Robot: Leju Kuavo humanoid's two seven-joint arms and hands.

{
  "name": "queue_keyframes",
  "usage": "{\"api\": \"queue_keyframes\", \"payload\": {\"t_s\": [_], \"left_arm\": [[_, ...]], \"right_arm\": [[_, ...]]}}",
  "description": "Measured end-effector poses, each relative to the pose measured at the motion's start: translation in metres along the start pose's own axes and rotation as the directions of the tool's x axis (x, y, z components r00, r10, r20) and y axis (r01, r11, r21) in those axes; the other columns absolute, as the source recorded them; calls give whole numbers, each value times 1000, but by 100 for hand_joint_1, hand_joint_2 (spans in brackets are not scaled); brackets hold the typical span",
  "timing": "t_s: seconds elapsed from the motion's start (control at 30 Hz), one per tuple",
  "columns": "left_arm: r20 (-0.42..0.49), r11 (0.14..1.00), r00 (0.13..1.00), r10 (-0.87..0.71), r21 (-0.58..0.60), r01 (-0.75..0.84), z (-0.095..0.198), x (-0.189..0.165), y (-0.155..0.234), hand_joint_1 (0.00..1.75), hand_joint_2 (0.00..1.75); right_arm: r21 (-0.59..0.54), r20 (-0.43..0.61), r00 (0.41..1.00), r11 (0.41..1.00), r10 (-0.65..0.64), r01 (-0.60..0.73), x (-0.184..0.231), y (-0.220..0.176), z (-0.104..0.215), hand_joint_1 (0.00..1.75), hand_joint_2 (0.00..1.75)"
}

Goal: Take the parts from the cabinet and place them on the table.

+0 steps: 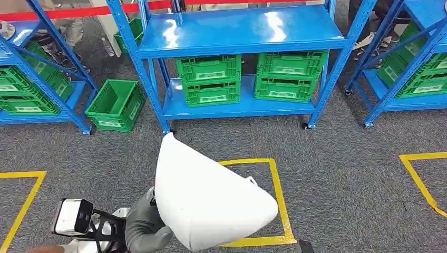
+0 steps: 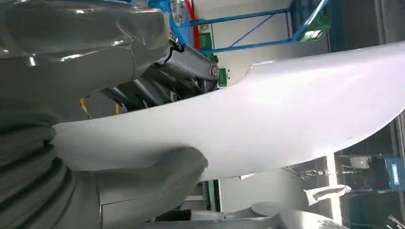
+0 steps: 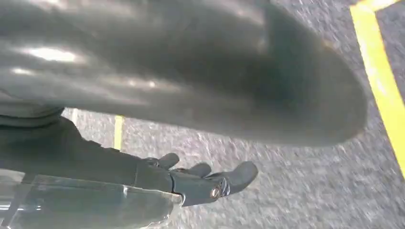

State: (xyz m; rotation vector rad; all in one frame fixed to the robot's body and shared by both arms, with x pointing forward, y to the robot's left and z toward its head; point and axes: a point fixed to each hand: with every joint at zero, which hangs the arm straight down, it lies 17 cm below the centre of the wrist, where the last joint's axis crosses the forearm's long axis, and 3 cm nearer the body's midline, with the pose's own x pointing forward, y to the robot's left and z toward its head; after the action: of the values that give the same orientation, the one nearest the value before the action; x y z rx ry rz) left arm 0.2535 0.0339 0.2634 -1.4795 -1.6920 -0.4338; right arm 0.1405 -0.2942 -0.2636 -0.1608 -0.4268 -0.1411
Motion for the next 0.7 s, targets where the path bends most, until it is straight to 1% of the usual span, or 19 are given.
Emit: {"api": "queue_keyframes", "payload": {"t_s": [0.27,0.37,0.5,0.7], "left_arm": [[0,1000,1000,9,1,-9,0,-3,-3,175,175],[2,1000,1000,4,2,-4,1,-1,-3,175,175],[-8,1000,1000,1,8,-1,4,-4,-3,175,175],[-11,1000,1000,0,11,0,6,-6,-3,175,175]], "right_arm": [[-15,6,1000,1000,10,-10,4,-12,-3,0,0],[-2,14,1000,1000,9,-9,9,-3,-2,0,0],[-2,-2,1000,1000,20,-20,1,-4,-1,0,0],[-1,0,1000,1000,27,-27,5,-4,-2,0,0]]}}
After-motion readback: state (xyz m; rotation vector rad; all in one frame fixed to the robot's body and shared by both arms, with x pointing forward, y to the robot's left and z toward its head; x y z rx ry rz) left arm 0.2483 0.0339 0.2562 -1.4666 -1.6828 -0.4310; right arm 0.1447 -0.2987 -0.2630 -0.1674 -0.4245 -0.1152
